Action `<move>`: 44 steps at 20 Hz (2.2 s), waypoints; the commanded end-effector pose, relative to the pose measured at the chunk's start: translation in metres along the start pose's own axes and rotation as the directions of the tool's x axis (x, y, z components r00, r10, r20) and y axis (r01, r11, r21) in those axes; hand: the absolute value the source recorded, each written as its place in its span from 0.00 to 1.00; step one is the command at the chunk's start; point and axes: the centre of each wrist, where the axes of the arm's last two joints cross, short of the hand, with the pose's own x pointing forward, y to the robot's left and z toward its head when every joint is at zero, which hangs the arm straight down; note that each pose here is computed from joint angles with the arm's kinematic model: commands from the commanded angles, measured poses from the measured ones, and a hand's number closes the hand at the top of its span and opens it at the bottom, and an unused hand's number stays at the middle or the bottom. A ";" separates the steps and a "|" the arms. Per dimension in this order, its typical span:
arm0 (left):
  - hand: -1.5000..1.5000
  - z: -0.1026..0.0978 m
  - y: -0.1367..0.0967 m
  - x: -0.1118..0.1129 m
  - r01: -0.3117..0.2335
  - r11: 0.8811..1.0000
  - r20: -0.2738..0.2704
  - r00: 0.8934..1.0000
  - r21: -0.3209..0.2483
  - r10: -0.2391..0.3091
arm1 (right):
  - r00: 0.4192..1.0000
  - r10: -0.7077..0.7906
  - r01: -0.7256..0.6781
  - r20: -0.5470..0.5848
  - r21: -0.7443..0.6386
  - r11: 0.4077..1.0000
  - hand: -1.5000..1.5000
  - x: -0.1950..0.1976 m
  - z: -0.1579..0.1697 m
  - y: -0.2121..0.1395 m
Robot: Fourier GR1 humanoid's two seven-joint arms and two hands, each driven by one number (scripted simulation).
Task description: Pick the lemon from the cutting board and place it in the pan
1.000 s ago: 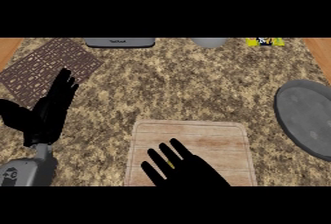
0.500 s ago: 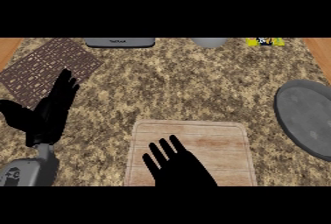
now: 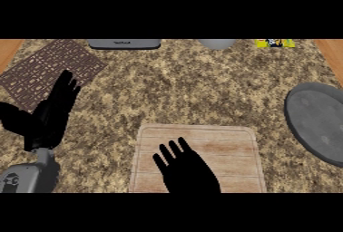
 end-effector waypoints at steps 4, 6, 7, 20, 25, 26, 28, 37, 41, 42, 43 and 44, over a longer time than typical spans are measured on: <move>0.50 0.018 0.000 -0.007 0.012 1.000 0.001 1.000 0.005 -0.012 | 1.000 -0.028 0.028 0.001 -0.004 1.000 0.00 -0.002 -0.027 0.005; 0.50 0.002 -0.008 -0.021 0.007 1.000 0.001 1.000 0.004 -0.007 | 0.999 -0.024 0.025 0.025 -0.028 0.999 0.00 0.001 -0.006 0.025; 0.50 -0.007 -0.006 0.004 -0.002 1.000 -0.001 1.000 -0.016 0.002 | 0.999 -0.038 0.039 0.033 -0.034 0.999 0.00 -0.003 -0.026 0.024; 0.50 0.000 0.008 -0.003 -0.014 1.000 0.016 1.000 -0.008 0.014 | 0.990 -0.021 0.023 0.139 -0.016 1.000 1.00 0.017 -0.060 0.036; 0.50 0.005 0.011 -0.011 -0.009 1.000 0.010 1.000 0.011 0.009 | 0.986 -0.053 0.061 0.156 -0.047 0.997 1.00 -0.028 -0.064 0.040; 0.50 0.012 0.010 0.000 0.012 1.000 0.002 1.000 0.002 -0.012 | 0.986 -0.050 0.057 0.161 -0.036 0.998 1.00 0.000 -0.064 0.037; 0.50 -0.001 0.015 0.020 0.010 1.000 0.005 1.000 0.011 -0.010 | 0.982 -0.093 0.101 0.163 -0.043 0.994 1.00 0.001 -0.063 0.050; 0.50 0.011 0.004 -0.016 -0.009 0.999 -0.028 1.000 0.053 0.010 | 0.972 -0.228 0.211 -0.058 -0.210 0.955 1.00 -0.086 0.053 0.088; 0.50 0.012 0.016 -0.006 -0.001 0.998 -0.016 1.000 0.062 0.002 | 0.980 -0.172 0.109 -0.100 -0.455 0.884 1.00 -0.089 0.104 0.069; 0.50 0.010 0.019 -0.009 0.008 0.998 -0.013 1.000 0.068 -0.007 | 0.987 -0.125 0.059 -0.102 -0.493 0.868 1.00 -0.096 0.123 0.053; 0.50 0.015 0.020 -0.013 0.007 0.998 -0.026 1.000 0.068 -0.006 | 0.983 -0.141 0.056 -0.114 -0.551 0.833 1.00 -0.089 0.134 0.049; 0.50 0.010 0.026 -0.006 0.010 0.998 -0.023 1.000 0.058 -0.009 | 0.987 -0.130 0.049 -0.099 -0.585 0.809 1.00 -0.091 0.150 0.040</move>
